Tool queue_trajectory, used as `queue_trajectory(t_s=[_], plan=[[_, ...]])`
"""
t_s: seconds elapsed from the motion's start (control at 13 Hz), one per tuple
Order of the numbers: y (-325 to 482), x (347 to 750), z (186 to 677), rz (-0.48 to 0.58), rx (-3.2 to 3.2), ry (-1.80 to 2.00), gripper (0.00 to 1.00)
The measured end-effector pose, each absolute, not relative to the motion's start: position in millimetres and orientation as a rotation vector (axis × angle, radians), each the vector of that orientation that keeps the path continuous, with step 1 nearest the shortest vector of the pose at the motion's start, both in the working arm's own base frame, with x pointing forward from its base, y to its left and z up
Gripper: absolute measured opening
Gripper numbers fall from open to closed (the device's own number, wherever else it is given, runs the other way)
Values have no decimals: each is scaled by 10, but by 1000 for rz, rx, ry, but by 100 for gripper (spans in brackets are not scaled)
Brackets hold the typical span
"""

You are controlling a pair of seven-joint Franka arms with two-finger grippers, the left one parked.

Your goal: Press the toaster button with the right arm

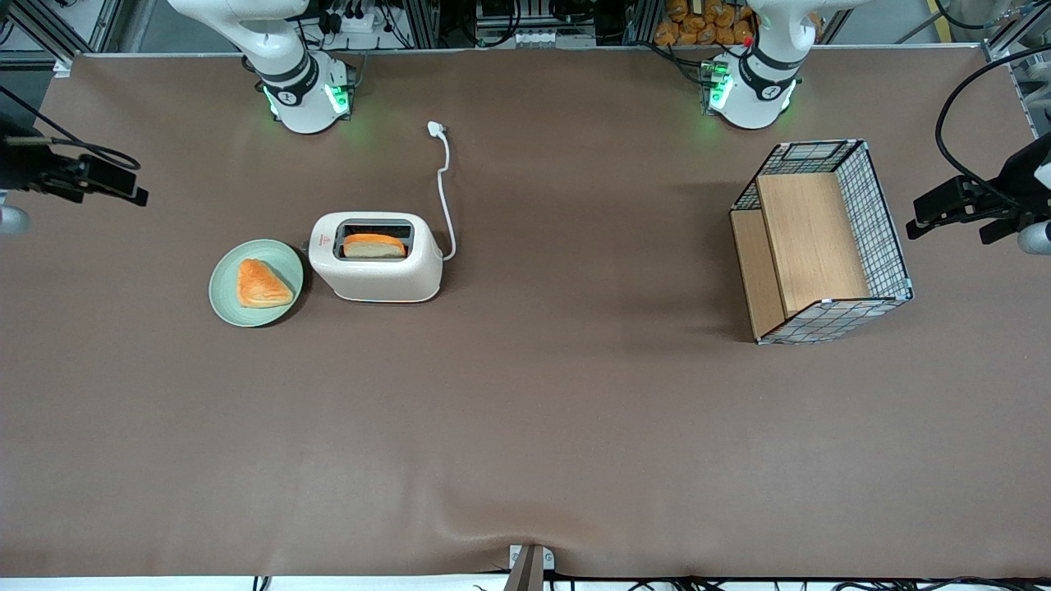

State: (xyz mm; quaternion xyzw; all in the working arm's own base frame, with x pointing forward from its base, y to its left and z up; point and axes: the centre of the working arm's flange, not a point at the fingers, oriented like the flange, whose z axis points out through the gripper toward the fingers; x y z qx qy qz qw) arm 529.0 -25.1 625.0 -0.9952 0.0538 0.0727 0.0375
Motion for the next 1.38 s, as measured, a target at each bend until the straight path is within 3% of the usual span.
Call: queue_trajectory(t_s=[0.38,1.38], plan=[[-261,5294,6503,143,-3099,158,100],[-311,5271,6576,140,-3107,167,100]])
